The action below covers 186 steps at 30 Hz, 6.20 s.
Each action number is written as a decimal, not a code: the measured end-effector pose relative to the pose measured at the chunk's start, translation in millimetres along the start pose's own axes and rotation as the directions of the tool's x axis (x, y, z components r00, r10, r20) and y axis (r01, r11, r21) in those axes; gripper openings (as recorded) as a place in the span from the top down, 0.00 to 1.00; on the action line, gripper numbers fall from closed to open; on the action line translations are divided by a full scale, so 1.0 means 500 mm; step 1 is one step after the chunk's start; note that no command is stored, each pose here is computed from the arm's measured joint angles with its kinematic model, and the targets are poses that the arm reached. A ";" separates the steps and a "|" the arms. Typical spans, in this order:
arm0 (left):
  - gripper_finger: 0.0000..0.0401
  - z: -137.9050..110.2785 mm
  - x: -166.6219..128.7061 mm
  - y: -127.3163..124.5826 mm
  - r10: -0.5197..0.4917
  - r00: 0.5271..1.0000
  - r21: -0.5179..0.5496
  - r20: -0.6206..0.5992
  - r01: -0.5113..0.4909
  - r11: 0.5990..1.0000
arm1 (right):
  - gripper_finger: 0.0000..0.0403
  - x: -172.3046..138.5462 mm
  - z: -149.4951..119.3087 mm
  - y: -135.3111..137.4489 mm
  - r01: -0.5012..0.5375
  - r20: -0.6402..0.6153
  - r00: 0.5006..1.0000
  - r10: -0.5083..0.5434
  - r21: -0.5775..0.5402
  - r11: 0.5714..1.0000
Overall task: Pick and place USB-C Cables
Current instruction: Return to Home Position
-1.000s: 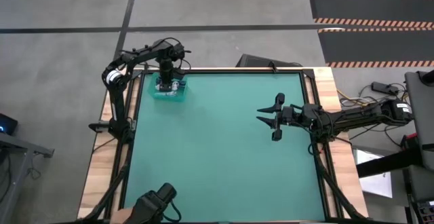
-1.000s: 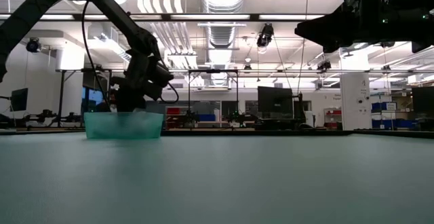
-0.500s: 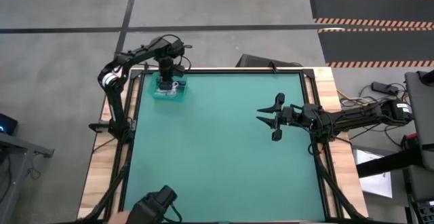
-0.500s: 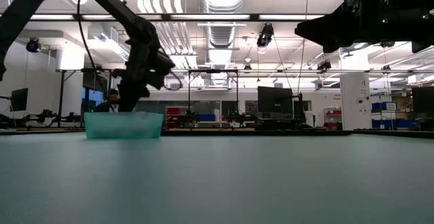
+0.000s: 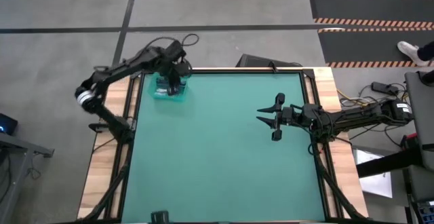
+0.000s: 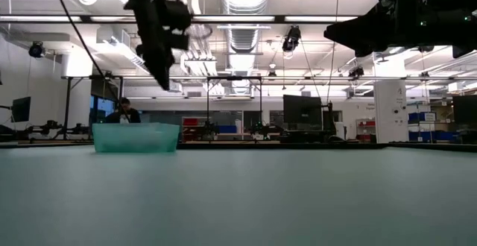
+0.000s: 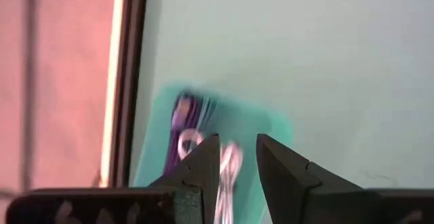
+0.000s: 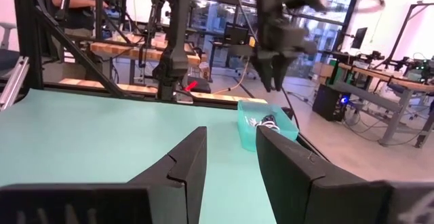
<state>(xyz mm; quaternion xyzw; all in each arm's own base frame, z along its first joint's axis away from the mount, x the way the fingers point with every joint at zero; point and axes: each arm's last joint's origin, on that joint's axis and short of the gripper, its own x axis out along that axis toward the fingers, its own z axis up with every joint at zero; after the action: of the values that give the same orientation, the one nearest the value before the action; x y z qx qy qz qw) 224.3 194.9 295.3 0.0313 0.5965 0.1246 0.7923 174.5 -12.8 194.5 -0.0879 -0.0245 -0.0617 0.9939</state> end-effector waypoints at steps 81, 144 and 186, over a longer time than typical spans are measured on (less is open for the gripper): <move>1.00 -0.364 -0.011 -0.375 -0.222 0.311 0.169 0.924 0.190 0.967 | 0.71 -0.125 0.056 -0.030 0.184 0.061 0.982 -0.179 -0.081 0.980; 1.00 -0.344 0.096 -0.410 -0.254 0.300 0.208 0.919 0.176 0.962 | 0.71 -0.149 -0.019 -0.007 -0.012 0.085 0.996 -0.003 0.176 0.984; 1.00 -0.339 0.114 -0.416 -0.271 0.389 0.216 0.880 0.178 0.960 | 0.71 -0.149 -0.019 -0.007 -0.011 0.083 0.997 -0.004 0.176 0.984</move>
<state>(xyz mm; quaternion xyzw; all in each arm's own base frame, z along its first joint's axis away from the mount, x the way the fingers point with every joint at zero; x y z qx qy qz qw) 110.8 -9.7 152.0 0.0464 0.0816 -0.0455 0.9945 100.8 -9.0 181.1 -0.0019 -0.0711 -0.0536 0.9960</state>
